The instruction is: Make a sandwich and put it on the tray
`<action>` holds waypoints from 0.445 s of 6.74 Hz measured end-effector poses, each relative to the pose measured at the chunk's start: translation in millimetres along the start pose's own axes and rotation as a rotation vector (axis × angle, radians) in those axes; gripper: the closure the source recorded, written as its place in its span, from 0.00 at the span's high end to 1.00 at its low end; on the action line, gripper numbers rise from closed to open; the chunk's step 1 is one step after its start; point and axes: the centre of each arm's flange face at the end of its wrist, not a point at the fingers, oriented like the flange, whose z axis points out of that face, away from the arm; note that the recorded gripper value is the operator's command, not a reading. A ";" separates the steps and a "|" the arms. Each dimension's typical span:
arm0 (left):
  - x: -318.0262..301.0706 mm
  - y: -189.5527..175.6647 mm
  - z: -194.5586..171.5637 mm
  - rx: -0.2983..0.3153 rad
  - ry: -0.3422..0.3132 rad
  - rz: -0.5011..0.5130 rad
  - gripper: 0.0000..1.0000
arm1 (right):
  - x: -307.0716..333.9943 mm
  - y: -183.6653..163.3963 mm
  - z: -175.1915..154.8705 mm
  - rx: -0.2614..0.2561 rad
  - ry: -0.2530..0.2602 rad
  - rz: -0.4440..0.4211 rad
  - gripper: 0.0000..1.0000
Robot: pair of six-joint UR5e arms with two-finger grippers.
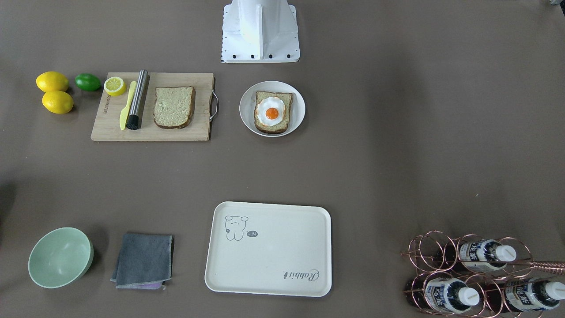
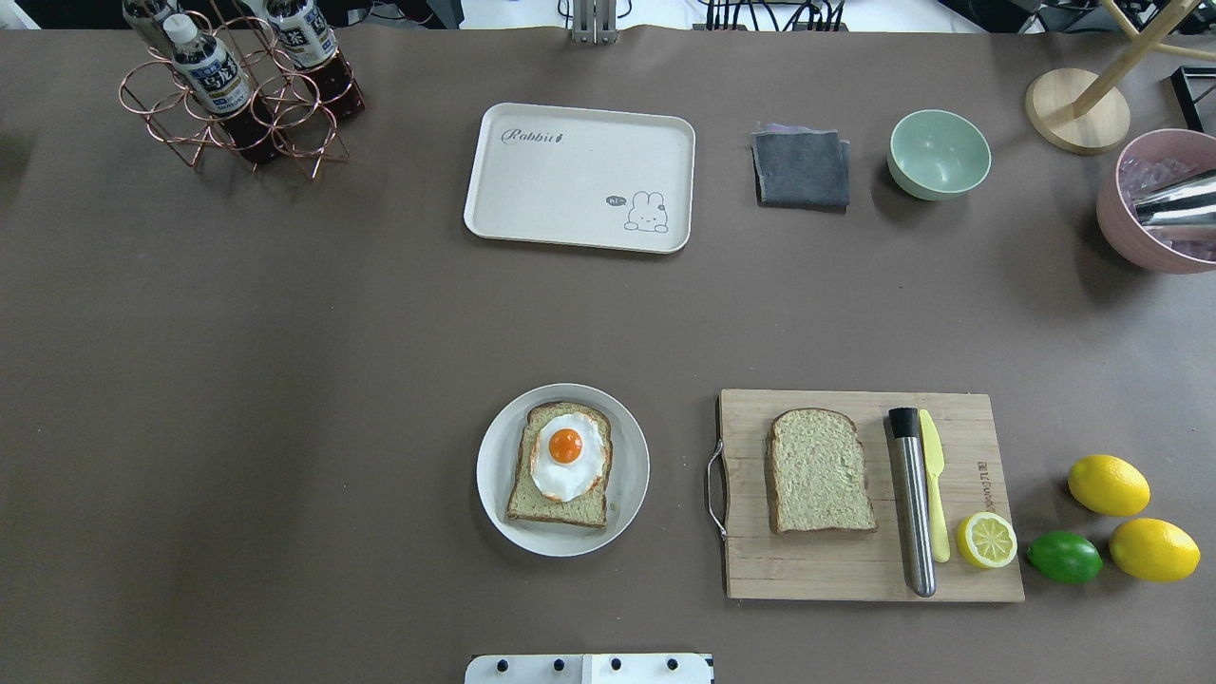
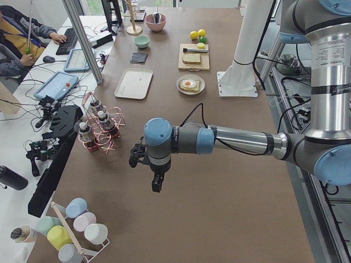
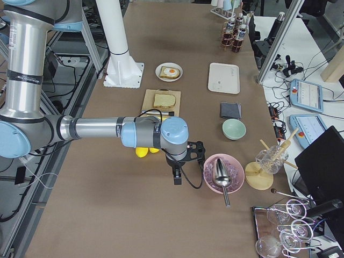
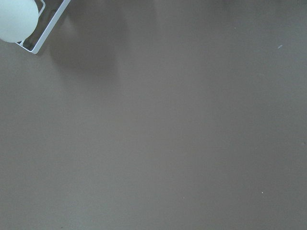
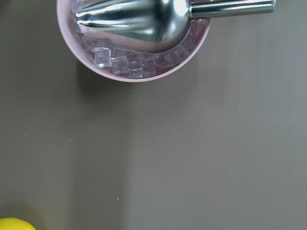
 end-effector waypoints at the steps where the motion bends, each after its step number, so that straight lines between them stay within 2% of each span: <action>1: 0.7 -2.3 -2.2 0.004 -0.001 -0.001 0.98 | 0.7 0.5 1.1 -0.003 -0.003 0.003 1.00; 3: 2.0 -4.0 -6.5 0.006 -0.002 -0.018 0.98 | 2.1 2.0 3.2 -0.010 -0.007 0.010 1.00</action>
